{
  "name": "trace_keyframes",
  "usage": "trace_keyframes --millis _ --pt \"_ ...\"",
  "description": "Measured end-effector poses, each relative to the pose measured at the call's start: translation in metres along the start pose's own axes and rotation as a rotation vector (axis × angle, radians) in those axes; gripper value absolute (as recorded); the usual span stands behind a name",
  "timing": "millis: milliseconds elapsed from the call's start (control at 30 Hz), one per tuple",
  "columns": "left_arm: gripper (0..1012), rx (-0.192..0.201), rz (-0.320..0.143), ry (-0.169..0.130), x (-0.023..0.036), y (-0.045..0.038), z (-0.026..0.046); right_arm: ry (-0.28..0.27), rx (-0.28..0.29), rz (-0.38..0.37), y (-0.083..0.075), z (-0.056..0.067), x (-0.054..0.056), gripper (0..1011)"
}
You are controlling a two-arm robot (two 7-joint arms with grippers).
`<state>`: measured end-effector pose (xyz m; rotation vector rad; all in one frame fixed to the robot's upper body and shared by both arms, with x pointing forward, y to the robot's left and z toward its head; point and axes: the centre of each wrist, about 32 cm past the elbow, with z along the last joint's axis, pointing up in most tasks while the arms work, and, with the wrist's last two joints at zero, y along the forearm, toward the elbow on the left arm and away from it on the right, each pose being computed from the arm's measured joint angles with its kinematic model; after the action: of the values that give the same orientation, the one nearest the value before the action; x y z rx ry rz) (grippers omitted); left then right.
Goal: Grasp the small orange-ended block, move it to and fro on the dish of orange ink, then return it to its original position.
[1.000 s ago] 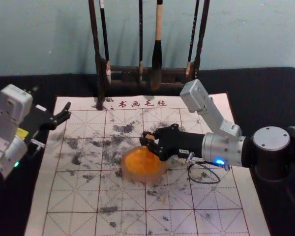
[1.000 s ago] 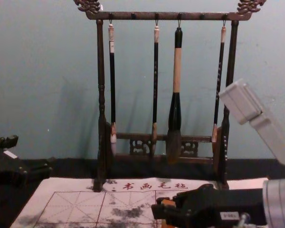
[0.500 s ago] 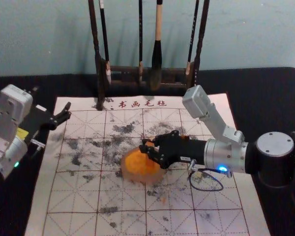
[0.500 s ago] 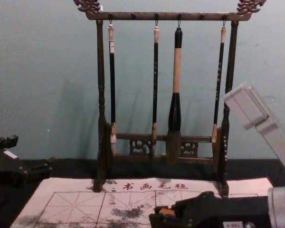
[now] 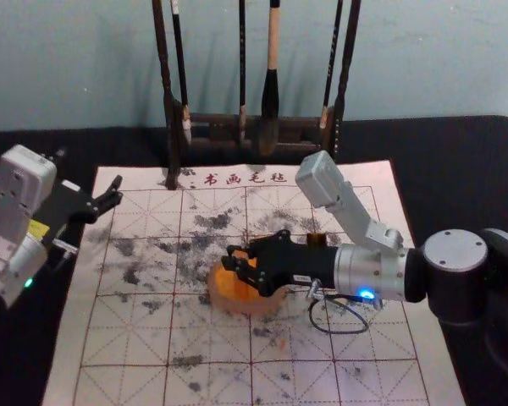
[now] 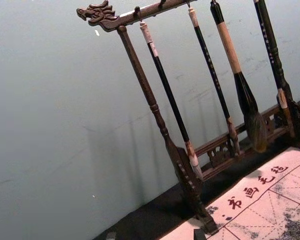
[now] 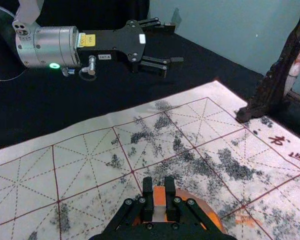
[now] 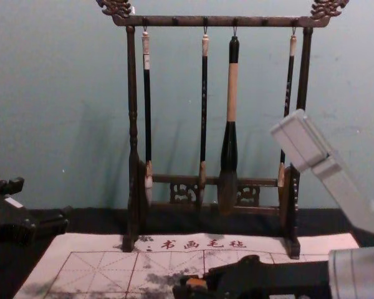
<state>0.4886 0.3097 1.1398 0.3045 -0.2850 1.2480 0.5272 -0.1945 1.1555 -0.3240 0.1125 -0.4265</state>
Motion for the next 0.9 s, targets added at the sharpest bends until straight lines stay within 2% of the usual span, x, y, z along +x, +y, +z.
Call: trace_keyframes --millis 500,900 --pt "1001 0.000 0.000 0.000 0.0000 0.0000 0.0000 0.005 0.009 -0.029 0.015 0.004 0.008 110" --pt "1001 0.000 0.000 0.000 0.0000 0.0000 0.0000 0.004 0.010 -0.068 0.013 0.004 0.015 109"
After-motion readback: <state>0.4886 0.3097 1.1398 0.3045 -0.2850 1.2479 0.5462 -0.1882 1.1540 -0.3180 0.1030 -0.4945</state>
